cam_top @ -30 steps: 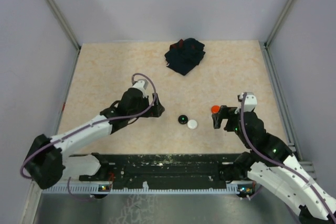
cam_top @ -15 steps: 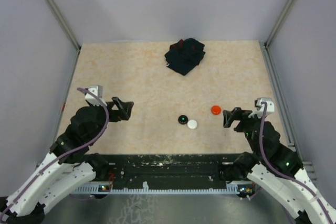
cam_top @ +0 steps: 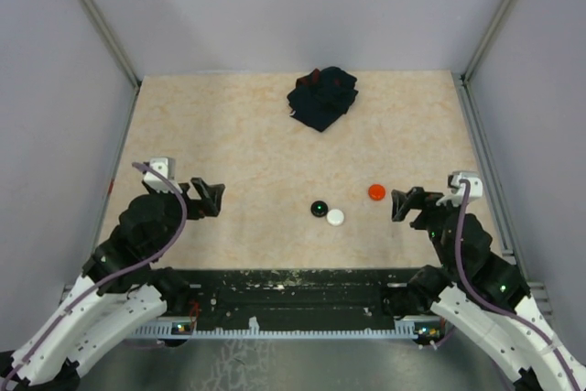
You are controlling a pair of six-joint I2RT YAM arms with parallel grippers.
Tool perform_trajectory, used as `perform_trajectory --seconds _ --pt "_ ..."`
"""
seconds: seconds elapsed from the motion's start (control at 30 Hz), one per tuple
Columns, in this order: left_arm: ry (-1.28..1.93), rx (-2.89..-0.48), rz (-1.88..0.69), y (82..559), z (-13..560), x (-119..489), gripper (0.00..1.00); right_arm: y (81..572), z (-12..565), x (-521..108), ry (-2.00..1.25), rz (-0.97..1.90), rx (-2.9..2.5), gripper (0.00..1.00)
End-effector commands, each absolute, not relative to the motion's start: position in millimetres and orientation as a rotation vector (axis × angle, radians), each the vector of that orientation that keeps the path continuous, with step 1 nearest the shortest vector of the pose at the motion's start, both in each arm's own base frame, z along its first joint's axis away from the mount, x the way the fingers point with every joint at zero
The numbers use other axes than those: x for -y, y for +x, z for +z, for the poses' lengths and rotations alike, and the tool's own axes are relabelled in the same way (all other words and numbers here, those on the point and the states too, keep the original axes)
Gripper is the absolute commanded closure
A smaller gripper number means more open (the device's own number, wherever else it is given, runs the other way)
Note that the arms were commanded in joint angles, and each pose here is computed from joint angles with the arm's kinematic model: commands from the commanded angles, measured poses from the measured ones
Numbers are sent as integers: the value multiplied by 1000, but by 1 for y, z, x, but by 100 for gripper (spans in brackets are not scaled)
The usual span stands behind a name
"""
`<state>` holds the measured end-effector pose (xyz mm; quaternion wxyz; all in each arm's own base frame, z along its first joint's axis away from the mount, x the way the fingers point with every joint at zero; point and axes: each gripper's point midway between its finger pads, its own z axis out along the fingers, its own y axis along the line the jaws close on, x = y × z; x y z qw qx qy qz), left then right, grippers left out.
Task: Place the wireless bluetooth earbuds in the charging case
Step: Reset both arms
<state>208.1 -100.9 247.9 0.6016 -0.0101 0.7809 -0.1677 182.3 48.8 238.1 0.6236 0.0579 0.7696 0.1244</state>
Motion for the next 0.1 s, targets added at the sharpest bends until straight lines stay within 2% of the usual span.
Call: perform_trajectory --seconds 0.0,0.07 --pt "-24 -1776 -371 208 252 95 0 186 256 -45 160 290 -1707 9" --pt "-27 -1767 -383 206 254 95 0 186 256 -46 155 289 -1709 9"
